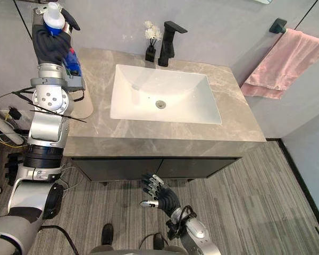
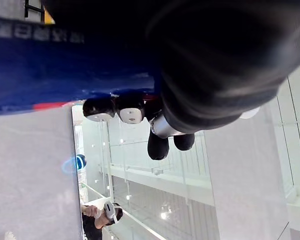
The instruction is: Organize washtable
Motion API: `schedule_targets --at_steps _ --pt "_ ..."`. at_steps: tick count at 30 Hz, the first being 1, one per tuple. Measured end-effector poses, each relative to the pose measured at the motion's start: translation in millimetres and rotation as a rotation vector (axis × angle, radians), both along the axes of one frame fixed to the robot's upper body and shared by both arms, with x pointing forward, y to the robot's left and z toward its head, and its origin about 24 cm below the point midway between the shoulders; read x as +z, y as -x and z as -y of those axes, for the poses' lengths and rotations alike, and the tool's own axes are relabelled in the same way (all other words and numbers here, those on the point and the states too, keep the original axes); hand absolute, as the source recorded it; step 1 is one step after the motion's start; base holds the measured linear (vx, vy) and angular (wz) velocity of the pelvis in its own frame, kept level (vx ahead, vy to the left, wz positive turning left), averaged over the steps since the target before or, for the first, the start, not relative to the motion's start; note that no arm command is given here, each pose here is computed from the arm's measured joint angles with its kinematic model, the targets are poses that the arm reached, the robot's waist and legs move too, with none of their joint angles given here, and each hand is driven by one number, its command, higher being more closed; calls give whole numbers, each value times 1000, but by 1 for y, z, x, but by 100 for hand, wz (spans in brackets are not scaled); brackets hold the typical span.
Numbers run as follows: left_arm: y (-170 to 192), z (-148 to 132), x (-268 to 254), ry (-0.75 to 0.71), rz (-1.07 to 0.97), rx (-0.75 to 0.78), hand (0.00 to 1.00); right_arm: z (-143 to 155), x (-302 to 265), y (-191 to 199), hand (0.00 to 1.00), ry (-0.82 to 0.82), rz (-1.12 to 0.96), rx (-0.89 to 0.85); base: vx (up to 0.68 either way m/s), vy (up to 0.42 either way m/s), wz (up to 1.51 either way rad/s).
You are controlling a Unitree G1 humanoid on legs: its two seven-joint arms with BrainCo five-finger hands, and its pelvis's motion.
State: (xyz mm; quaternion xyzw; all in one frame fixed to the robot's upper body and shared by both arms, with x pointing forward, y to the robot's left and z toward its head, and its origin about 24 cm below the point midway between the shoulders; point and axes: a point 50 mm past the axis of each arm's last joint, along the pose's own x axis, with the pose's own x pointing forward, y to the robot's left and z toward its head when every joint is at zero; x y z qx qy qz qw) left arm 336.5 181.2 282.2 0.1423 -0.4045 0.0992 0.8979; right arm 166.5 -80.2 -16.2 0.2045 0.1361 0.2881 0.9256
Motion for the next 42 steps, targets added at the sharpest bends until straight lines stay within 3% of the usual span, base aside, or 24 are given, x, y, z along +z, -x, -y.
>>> schedule_targets --at_steps 32,42 --pt "-1 4 -4 25 6 -23 100 1 0 1 0 -95 -47 -50 0 0 0" --pt "-8 -2 -52 52 -185 -17 100 1 0 1 0 -95 -49 -51 0 0 0"
